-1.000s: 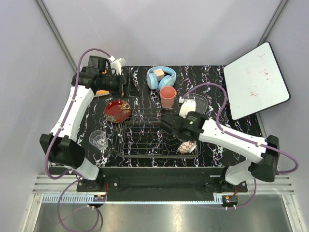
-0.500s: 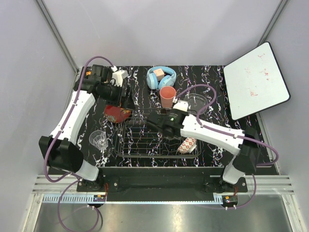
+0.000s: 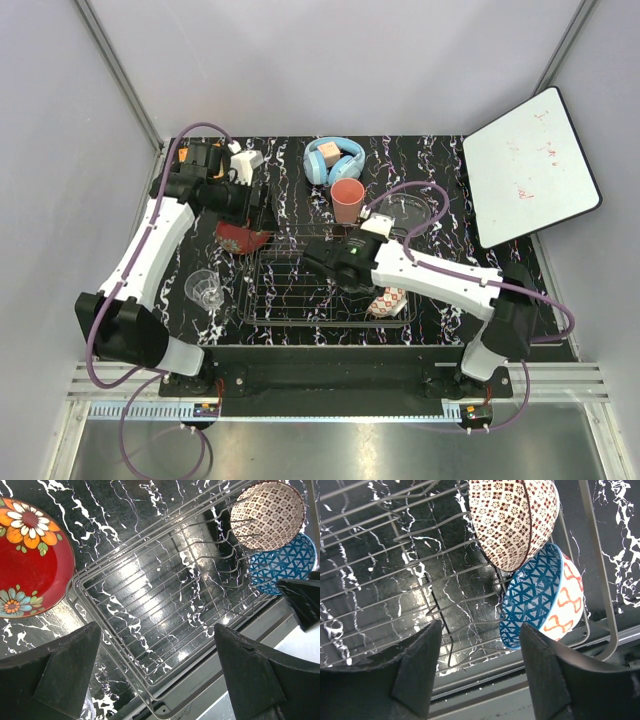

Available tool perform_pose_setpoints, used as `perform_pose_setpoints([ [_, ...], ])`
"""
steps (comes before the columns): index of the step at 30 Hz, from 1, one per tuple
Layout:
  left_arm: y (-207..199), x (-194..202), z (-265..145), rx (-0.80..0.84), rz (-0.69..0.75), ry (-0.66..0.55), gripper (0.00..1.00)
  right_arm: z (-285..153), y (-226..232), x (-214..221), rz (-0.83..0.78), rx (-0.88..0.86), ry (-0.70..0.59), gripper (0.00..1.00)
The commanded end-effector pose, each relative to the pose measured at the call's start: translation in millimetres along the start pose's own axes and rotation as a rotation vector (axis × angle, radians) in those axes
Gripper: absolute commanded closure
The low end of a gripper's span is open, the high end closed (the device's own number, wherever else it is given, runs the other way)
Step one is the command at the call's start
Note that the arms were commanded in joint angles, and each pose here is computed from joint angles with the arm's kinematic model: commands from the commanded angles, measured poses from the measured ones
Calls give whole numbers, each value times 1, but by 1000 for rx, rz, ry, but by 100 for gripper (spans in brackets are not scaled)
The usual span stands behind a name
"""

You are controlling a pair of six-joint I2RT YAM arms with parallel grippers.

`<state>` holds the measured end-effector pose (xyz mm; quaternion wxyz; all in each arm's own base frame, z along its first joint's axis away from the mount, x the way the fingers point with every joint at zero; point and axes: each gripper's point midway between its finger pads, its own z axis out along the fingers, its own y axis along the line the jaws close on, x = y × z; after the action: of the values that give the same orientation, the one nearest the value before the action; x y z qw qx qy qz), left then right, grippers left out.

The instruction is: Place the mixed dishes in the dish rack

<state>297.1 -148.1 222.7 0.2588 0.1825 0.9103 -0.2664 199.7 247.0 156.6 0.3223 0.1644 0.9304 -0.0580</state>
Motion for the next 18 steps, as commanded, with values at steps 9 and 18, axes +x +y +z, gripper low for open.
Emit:
perform_pose_setpoints([
  [9,8,0,25,-141,86,35,1,-26,-106,-5,-163,152,39,23],
  [18,-1,-44,71,-109,244,60,1,-18,-121,5,-178,191,56,22],
])
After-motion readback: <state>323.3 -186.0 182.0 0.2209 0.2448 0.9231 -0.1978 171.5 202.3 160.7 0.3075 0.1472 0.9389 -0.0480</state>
